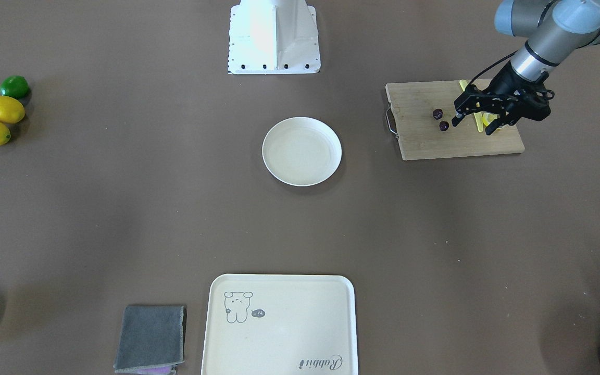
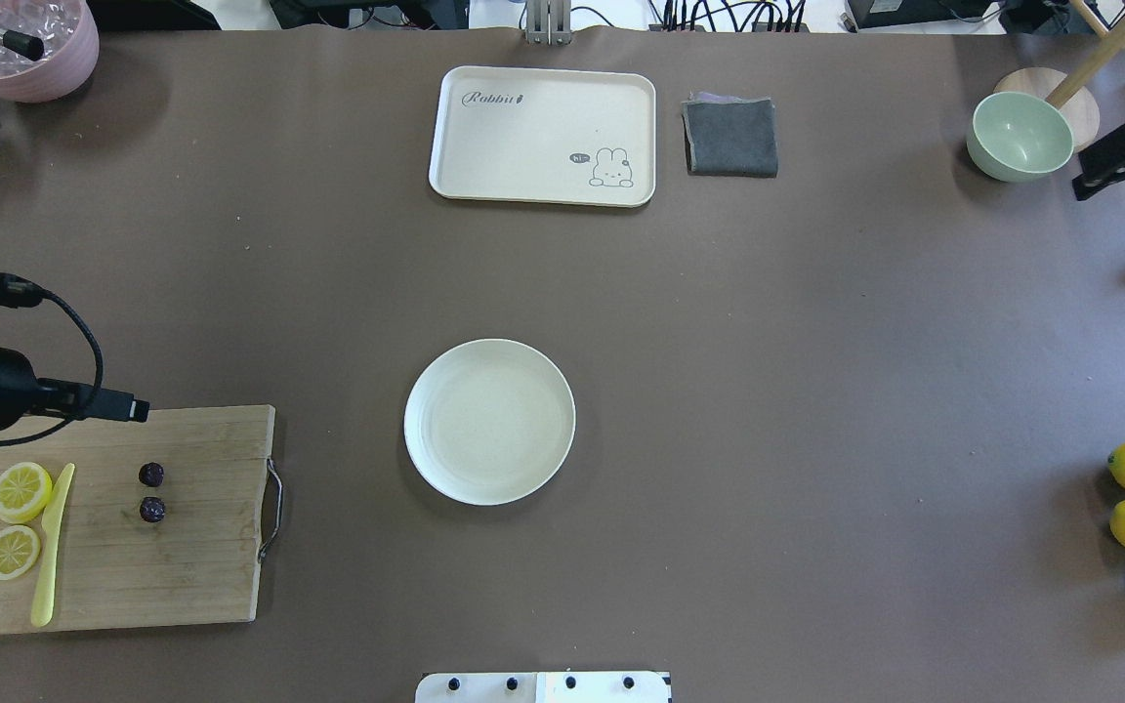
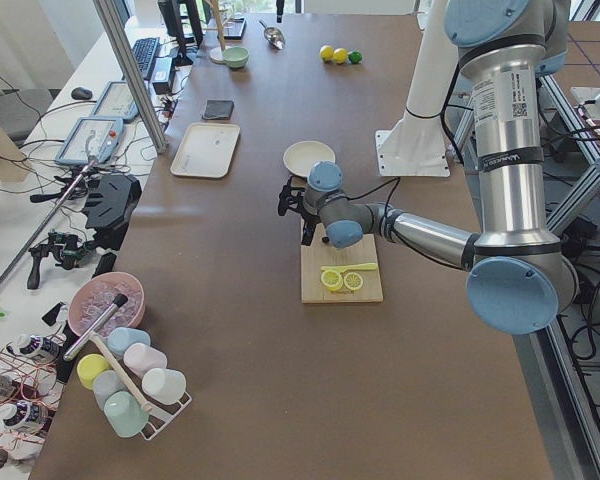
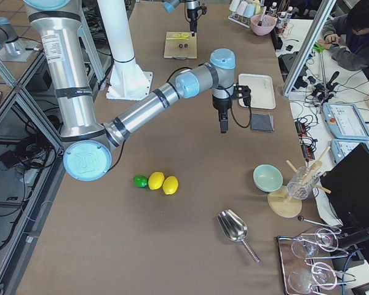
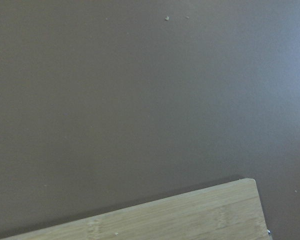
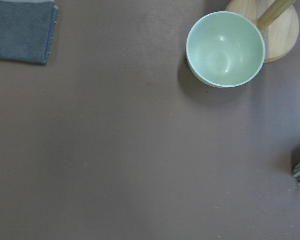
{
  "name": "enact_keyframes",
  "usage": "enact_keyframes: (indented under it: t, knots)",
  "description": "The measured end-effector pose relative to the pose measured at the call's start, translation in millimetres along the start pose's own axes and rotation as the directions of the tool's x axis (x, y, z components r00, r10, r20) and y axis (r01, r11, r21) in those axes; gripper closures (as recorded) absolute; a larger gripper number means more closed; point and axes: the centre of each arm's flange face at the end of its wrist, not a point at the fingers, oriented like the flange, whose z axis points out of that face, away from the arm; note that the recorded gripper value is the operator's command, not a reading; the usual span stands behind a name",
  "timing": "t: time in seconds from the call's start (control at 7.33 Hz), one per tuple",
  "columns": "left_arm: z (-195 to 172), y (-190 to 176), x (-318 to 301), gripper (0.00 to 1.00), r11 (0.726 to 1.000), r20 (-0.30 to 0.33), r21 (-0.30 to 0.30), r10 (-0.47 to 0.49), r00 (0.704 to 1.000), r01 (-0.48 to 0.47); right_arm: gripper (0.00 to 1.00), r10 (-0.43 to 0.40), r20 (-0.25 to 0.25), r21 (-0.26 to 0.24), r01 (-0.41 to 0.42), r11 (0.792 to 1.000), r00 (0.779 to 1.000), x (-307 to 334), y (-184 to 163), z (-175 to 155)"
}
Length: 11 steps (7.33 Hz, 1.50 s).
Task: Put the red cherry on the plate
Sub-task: 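Release the plate and withdraw the right arm while the left arm reaches out, then lower the left gripper onto the dark cherries on the cutting board and grasp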
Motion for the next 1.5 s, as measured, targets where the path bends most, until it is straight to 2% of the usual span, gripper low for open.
enact_keyframes:
  t: [0.14,0.27,0.41,0.82,0.95,1.23,1.5]
  knots:
    - [15.7,14.0,11.3,0.31,1.0,0.011,-0.01,0.023,1.0,-0.023,0.0,-0.053,-0.026,-0.023,0.052,0.998,0.998,39.9,8.5,-4.3]
    - [28.0,25.1,18.2,0.38,0.999,0.02,-0.02,0.043,0.999,-0.042,0.0,-0.086,-0.038,-0.038,0.085,0.996,0.996,66.5,17.3,-5.8]
    - [38.2,33.9,20.7,0.42,0.998,0.033,-0.03,0.055,0.998,-0.054,0.0,-0.104,-0.045,-0.047,0.102,0.994,0.994,82.7,24.6,-5.9]
    - [48.0,44.7,15.5,0.44,0.997,0.056,-0.046,0.063,0.996,-0.061,0.0,-0.111,-0.049,-0.057,0.108,0.993,0.993,97.7,34.3,-3.1]
    - [48.1,45.9,13.6,0.58,0.997,0.06,-0.048,0.063,0.996,-0.06,0.0,-0.11,-0.049,-0.058,0.107,0.993,0.993,98.6,35.3,-2.6]
    - [48.2,46.6,12.5,1.0,0.997,0.062,-0.049,0.062,0.996,-0.059,0.0,-0.11,-0.05,-0.059,0.107,0.993,0.993,99.3,35.6,-1.9]
    - [46.7,45.9,14.2,1.0,0.997,0.058,-0.046,0.063,0.996,-0.06,0.0,-0.109,-0.051,-0.059,0.106,0.993,0.993,99.5,35.7,-2.0]
